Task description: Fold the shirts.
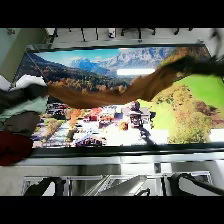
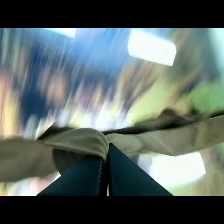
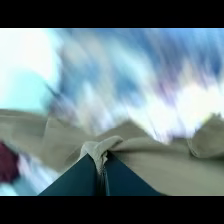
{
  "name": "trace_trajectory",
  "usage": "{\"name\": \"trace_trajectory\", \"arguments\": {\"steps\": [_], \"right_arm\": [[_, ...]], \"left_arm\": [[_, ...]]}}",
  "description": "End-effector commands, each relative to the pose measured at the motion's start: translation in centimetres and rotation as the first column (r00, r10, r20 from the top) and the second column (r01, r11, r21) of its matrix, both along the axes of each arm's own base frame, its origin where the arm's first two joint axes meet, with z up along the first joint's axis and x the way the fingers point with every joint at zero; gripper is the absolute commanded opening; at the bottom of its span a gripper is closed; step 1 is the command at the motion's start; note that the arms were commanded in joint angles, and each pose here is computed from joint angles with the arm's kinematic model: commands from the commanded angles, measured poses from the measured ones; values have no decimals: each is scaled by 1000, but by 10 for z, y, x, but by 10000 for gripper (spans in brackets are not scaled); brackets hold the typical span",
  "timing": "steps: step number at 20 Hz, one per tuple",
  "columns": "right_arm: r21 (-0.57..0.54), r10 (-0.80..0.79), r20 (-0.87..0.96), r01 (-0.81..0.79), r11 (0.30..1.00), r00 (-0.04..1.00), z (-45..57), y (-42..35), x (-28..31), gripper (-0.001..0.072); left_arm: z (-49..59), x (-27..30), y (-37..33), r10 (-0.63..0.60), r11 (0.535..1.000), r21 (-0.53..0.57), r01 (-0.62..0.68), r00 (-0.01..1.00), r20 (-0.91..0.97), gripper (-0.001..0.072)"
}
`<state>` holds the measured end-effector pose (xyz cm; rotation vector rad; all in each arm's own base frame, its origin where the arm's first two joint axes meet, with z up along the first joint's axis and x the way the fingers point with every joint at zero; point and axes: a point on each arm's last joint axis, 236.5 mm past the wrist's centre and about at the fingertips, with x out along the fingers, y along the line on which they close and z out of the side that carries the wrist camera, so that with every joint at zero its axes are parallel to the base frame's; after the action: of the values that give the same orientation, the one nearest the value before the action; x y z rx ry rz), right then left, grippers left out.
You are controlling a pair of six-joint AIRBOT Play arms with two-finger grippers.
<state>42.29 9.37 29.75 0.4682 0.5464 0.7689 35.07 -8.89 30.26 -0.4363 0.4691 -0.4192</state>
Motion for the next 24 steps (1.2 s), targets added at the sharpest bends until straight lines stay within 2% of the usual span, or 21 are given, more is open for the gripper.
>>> {"name": "trace_trajectory", "arguments": {"steps": [1,2,4,5,7,11,12,15,17,20,24], "right_arm": [[-97,-5,495,61,993,869,200,22,-125,22],[-129,-16,589,113,985,808,229,28,-156,23],[-120,-68,692,207,971,718,261,32,-194,22],[-119,-90,714,247,962,694,266,31,-202,23],[-111,-108,723,268,957,683,267,32,-209,22],[-102,-131,615,243,965,777,231,16,-170,22],[-96,-136,553,225,970,822,210,9,-151,22],[-43,-124,299,143,989,946,119,-1,-84,22],[4,-133,124,134,991,983,42,-4,-37,22],[16,-264,-125,268,963,957,-90,-31,29,22],[-33,-376,-323,387,922,868,-221,-67,80,23]], "left_arm": [[247,-131,-13,37,999,-6,-41,805,592,14],[285,-166,-13,53,998,-5,-68,730,682,14],[331,-217,-10,79,993,-6,-120,613,786,14],[341,-227,-9,84,991,-5,-133,591,802,14],[335,-213,-2,95,985,16,-169,624,776,14],[268,-109,12,118,988,14,-155,804,582,14],[241,-74,14,114,990,9,-139,848,518,14],[162,27,-15,-5,1000,18,-2,926,377,14],[105,96,-41,-31,999,50,17,953,302,14],[6,198,-83,-73,992,116,54,984,164,14],[-135,274,-107,-110,987,112,118,991,-70,14]]}}
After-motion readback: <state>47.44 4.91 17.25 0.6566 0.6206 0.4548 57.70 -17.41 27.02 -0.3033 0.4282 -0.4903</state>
